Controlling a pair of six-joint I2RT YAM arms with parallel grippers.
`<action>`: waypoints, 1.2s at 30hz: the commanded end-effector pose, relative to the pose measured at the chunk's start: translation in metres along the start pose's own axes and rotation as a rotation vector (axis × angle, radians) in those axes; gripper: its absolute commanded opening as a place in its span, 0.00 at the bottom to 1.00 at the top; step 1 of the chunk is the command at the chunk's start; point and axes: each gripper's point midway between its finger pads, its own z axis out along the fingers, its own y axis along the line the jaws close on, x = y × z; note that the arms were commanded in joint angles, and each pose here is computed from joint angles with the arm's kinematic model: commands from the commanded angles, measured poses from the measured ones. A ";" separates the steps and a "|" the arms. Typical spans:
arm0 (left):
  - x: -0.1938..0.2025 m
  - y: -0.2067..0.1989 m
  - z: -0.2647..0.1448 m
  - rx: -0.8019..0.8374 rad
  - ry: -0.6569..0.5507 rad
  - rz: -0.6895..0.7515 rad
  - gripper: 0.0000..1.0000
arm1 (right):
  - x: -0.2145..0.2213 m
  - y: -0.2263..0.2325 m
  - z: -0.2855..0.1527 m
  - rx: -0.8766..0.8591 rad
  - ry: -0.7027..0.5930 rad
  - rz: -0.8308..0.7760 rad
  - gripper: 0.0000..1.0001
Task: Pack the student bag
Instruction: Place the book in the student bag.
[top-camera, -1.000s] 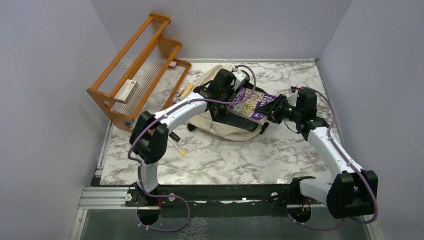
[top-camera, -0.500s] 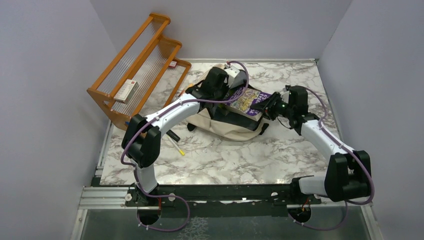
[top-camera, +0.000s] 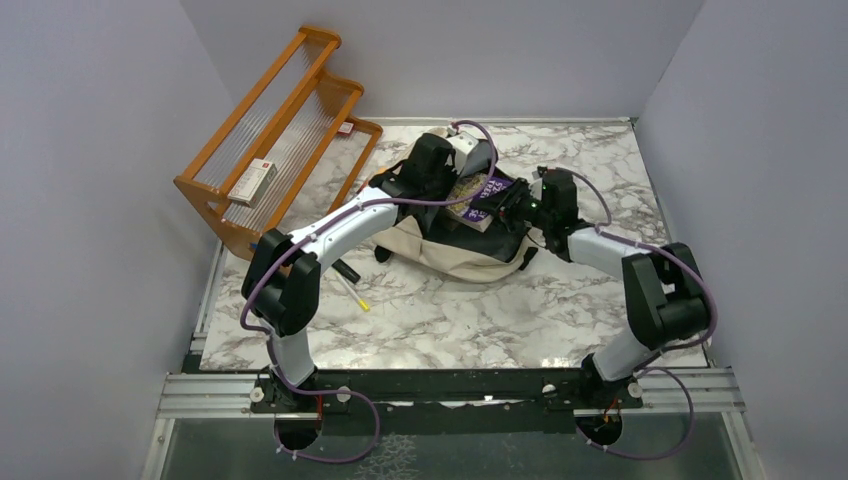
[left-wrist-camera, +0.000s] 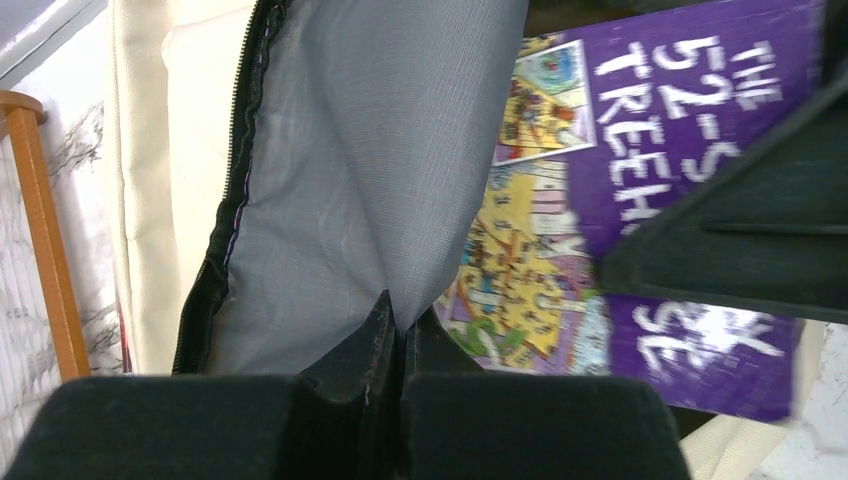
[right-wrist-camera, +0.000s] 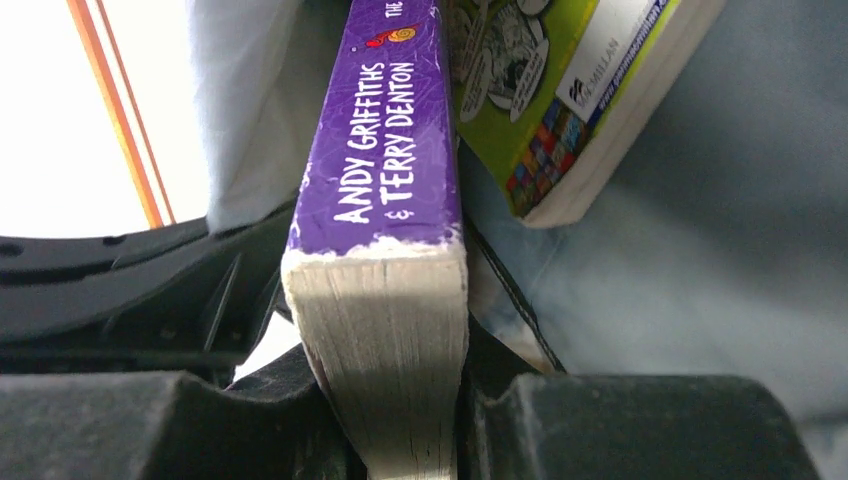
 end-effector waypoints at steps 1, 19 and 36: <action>-0.048 -0.008 -0.027 0.054 -0.157 -0.026 0.00 | -0.028 0.052 0.023 -0.228 -0.109 -0.070 0.00; -0.042 -0.011 -0.023 0.068 -0.144 -0.032 0.00 | -0.032 0.032 0.117 -0.230 -0.204 0.008 0.01; -0.027 -0.010 -0.010 0.057 -0.099 -0.013 0.00 | -0.029 0.003 0.141 0.010 -0.181 -0.121 0.45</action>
